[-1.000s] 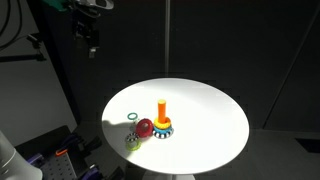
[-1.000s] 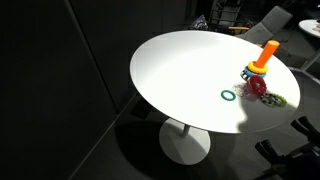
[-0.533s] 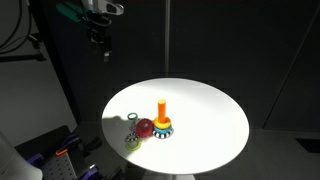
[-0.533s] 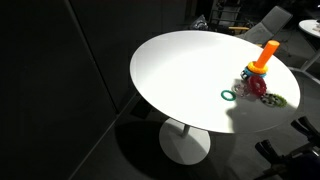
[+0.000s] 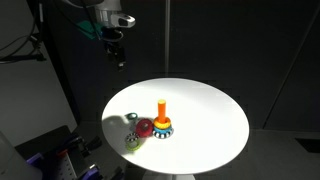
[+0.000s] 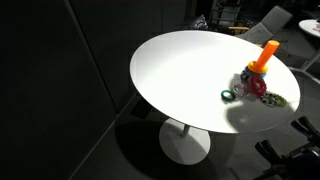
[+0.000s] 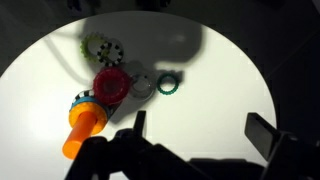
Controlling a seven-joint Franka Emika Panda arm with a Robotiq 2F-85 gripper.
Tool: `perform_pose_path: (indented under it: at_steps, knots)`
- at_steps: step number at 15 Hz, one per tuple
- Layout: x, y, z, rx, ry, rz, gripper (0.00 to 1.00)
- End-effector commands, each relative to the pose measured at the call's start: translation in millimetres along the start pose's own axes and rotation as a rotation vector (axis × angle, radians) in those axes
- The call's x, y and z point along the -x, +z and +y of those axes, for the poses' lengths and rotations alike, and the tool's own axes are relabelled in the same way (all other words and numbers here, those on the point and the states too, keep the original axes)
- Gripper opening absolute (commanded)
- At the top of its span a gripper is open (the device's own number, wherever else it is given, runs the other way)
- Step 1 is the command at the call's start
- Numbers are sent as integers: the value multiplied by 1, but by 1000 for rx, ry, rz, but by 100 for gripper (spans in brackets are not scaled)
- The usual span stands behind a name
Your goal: Put the orange ring on the table
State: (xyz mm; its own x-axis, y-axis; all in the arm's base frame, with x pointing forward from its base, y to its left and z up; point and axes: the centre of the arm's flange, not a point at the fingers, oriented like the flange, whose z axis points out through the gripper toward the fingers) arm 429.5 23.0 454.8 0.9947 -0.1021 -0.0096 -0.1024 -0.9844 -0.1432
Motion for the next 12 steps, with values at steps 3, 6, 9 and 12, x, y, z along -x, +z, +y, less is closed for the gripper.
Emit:
perform_pose_path:
  at_steps: [3,6,9,12]
  knots:
    - [-23,36,20,85,97,52,100]
    - [-30,58,34,130,137,53,100]
    - [-31,74,47,177,179,77,100]
    - [-30,83,60,227,241,123,100]
